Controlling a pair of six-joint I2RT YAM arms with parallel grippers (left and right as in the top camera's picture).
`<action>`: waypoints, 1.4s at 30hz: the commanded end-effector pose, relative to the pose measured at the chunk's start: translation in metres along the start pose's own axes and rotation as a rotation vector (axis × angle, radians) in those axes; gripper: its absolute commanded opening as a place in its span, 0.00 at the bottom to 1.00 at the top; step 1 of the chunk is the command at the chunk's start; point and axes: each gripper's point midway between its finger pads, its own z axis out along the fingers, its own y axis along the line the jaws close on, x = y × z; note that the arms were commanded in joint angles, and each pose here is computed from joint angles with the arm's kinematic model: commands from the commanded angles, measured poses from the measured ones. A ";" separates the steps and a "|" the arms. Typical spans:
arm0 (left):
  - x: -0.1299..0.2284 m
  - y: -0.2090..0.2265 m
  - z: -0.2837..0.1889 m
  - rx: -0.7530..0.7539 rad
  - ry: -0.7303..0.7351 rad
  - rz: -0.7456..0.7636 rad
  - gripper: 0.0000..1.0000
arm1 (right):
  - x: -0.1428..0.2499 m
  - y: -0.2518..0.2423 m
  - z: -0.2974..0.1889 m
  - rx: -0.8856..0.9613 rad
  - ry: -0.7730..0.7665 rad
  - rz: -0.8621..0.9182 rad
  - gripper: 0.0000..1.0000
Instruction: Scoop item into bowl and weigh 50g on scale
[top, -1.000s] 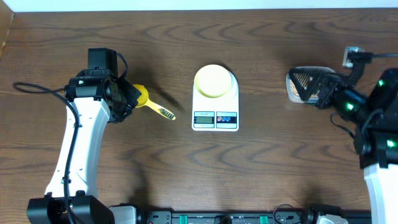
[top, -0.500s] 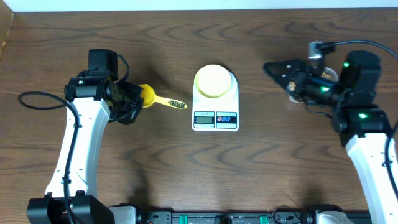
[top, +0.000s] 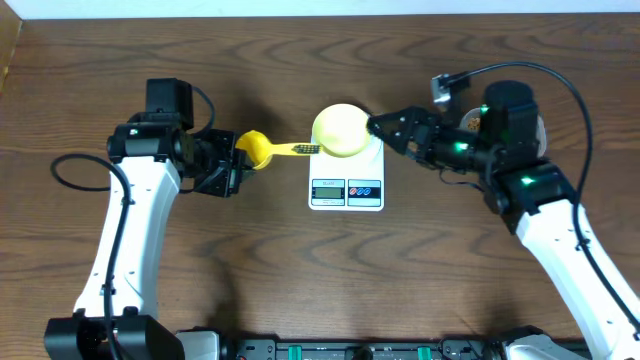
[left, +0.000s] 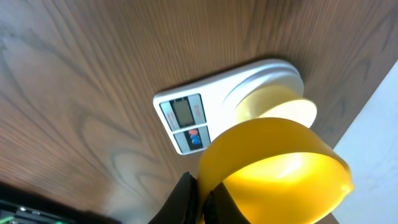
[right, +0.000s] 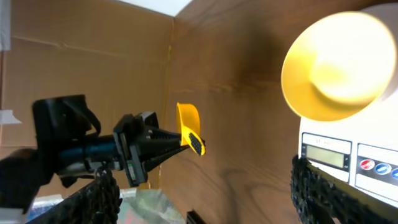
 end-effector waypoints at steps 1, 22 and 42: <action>0.020 -0.008 -0.002 0.020 0.044 -0.017 0.07 | 0.002 0.004 0.012 0.018 -0.008 0.036 0.86; 0.087 -0.015 0.022 0.006 0.120 -0.028 0.07 | 0.006 -0.001 0.034 0.055 -0.025 0.008 0.80; 0.098 -0.025 0.026 0.030 0.130 -0.172 0.07 | 0.007 0.014 0.051 0.084 -0.137 -0.011 0.63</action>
